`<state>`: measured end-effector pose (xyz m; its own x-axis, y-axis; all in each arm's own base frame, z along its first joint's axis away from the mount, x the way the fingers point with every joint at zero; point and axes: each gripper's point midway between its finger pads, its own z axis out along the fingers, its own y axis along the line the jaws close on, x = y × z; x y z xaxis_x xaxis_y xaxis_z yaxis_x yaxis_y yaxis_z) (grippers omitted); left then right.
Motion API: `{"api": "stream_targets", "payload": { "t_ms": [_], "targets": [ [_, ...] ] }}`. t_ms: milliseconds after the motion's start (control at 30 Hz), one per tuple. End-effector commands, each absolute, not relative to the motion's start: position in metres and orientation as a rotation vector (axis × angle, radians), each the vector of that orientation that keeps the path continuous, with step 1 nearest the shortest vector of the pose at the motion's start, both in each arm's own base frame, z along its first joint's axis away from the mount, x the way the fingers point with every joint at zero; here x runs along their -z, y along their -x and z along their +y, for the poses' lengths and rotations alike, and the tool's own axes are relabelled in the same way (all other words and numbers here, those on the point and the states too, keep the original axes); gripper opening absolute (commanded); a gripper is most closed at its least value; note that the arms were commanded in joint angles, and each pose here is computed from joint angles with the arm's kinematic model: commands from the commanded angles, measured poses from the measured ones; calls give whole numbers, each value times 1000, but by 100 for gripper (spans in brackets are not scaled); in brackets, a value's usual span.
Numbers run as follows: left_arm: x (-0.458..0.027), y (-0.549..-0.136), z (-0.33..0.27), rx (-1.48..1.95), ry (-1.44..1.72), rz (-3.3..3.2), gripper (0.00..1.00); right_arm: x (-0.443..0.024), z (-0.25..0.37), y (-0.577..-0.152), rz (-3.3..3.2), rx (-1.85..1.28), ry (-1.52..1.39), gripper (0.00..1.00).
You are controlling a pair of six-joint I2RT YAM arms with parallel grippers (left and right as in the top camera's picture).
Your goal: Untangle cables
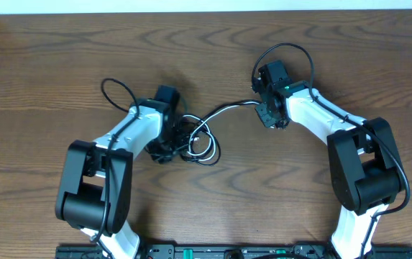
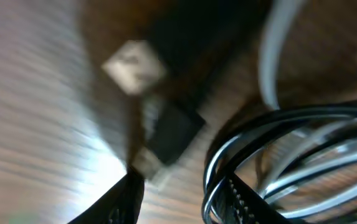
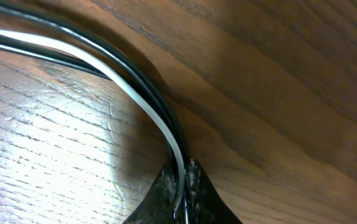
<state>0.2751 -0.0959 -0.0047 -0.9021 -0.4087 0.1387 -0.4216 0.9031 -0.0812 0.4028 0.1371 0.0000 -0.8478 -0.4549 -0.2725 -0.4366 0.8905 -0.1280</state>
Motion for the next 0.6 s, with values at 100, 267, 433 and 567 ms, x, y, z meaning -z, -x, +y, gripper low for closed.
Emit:
{"api": "stream_targets", "payload": {
  "t_ms": [100,267,433,567],
  "targets": [
    [19,-277,-25,271,-558,-3019,42,33,135,-382,2855,64,701,4],
    [16,-279,-5,381,-545,-3029,42,33,135,-382,2855,64,702,4],
    [10,-276,-3,393,-530,-3001,42,33,135,-382,2855,64,702,5],
    [-9,-283,-4,398,-526,-2987,43,33,135,-382,2854,64,701,5]
  ]
}}
